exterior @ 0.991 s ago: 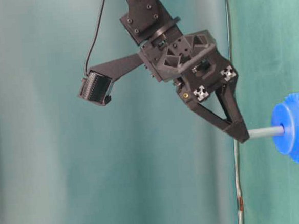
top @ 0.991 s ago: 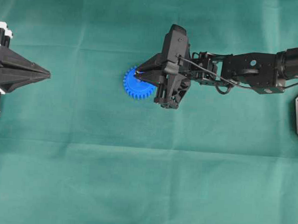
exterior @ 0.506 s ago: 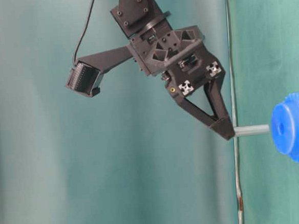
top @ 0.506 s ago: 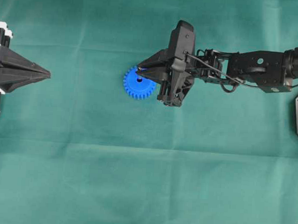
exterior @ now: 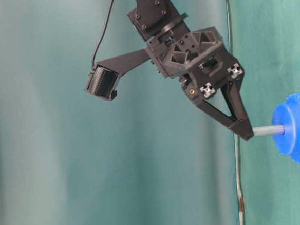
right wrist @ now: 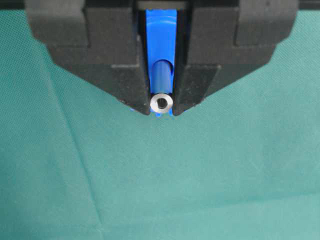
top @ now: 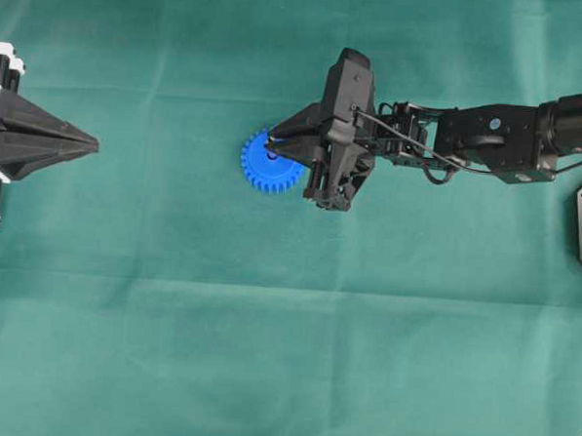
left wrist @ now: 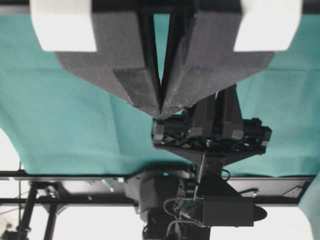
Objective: Insert the shaft placed at a random location into the center hole of the medium gear at another random location.
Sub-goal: 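Lower the shaft with the right gripper into the gear's center hole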
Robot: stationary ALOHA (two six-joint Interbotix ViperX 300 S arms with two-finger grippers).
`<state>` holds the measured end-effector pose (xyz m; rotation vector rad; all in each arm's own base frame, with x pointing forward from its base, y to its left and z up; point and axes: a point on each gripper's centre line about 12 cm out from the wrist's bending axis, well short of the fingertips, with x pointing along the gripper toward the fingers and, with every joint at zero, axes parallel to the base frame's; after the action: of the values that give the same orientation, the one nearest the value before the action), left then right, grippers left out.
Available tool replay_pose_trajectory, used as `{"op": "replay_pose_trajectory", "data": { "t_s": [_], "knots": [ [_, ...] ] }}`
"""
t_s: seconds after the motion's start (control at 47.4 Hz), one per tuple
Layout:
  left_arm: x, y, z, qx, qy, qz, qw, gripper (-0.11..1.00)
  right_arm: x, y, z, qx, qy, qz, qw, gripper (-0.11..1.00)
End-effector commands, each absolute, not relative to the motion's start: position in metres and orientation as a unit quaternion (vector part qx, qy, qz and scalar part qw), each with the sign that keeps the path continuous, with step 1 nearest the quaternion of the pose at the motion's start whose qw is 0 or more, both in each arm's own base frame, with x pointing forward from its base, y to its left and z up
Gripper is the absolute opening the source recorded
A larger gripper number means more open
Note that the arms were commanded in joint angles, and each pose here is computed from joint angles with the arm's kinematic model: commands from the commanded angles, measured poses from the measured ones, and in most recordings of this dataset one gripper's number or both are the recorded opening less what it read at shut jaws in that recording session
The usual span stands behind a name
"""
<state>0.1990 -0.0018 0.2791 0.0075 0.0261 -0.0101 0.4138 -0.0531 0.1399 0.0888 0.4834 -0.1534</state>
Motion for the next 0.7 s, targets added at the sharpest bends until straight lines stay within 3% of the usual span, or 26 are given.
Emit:
{"op": "replay_pose_trajectory", "data": {
  "t_s": [0.0, 0.675],
  "knots": [
    [0.202, -0.002, 0.289, 0.004, 0.002, -0.005, 1.000, 0.00, 0.417, -0.054, 0.150, 0.042, 0.221, -0.077, 0.971, 0.13],
    [0.202, -0.002, 0.288, 0.004, 0.002, -0.004, 1.000, 0.00, 0.424, -0.050, 0.122, 0.042, 0.248, -0.072, 0.965, 0.13]
  ]
}}
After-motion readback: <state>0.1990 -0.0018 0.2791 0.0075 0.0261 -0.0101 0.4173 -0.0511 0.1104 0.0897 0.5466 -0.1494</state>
